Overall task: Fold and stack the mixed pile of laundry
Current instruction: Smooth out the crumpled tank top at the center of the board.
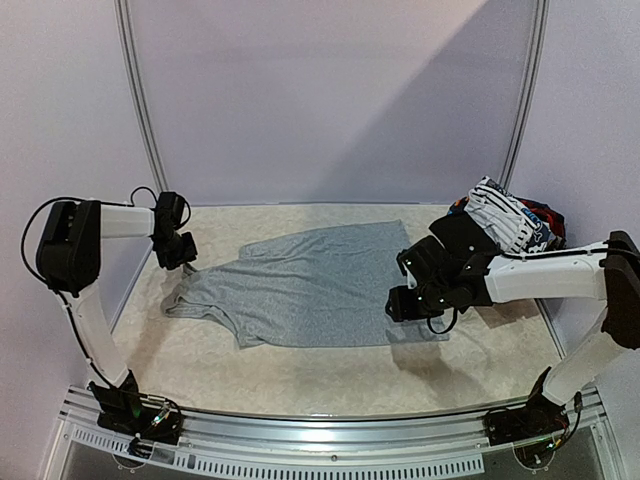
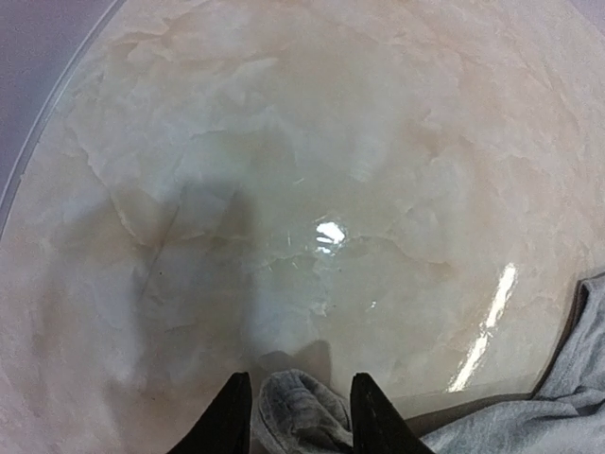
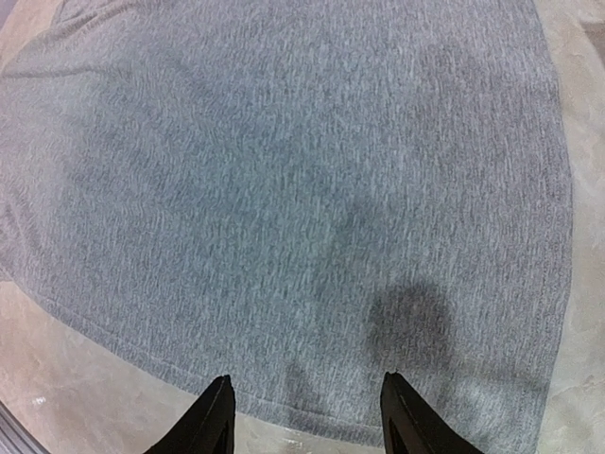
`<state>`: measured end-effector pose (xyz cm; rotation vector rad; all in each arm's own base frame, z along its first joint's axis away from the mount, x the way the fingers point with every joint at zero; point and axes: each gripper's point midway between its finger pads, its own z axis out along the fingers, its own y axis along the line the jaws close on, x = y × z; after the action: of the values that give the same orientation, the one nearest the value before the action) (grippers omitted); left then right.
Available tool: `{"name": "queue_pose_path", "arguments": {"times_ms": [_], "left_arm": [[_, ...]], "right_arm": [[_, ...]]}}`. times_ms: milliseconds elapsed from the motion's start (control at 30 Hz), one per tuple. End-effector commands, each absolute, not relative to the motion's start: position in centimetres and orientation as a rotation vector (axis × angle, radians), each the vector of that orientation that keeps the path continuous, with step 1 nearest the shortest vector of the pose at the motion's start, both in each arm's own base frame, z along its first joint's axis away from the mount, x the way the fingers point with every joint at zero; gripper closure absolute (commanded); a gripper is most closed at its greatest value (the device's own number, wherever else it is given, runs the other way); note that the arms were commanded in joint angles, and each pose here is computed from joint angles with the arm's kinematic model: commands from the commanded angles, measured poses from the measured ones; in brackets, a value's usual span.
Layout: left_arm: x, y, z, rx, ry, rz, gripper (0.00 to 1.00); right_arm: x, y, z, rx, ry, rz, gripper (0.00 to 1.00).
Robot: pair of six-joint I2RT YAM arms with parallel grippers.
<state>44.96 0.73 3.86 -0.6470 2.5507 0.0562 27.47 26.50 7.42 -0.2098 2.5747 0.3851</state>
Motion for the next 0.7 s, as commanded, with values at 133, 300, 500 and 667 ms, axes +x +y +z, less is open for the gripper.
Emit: {"name": "queue_pose_path", "arguments": {"times_ms": [133, 300, 500, 667], "left_arm": [[45.8, 0.2, 3.2, -0.672, 2.546, 0.016, 1.0], [46.2, 2.2, 6.8, -0.713, 2.448, 0.105, 1.0], [49.1, 4.4, 10.2, -0.784, 2.375, 0.133, 1.0], [50.8, 5.6, 9.3, -0.834, 2.376, 0.129, 1.0]], "right_arm": [[27.3, 26.6, 6.8, -0.208, 2.579, 0.386, 0.49], [27.3, 26.4, 6.5, -0.206, 2.584, 0.364, 0.5], [27.5, 26.5, 6.1, -0.204, 2.584, 0.35, 0.51], [27.5, 26.3, 5.7, -0.201, 2.595, 0.337, 0.51]]}}
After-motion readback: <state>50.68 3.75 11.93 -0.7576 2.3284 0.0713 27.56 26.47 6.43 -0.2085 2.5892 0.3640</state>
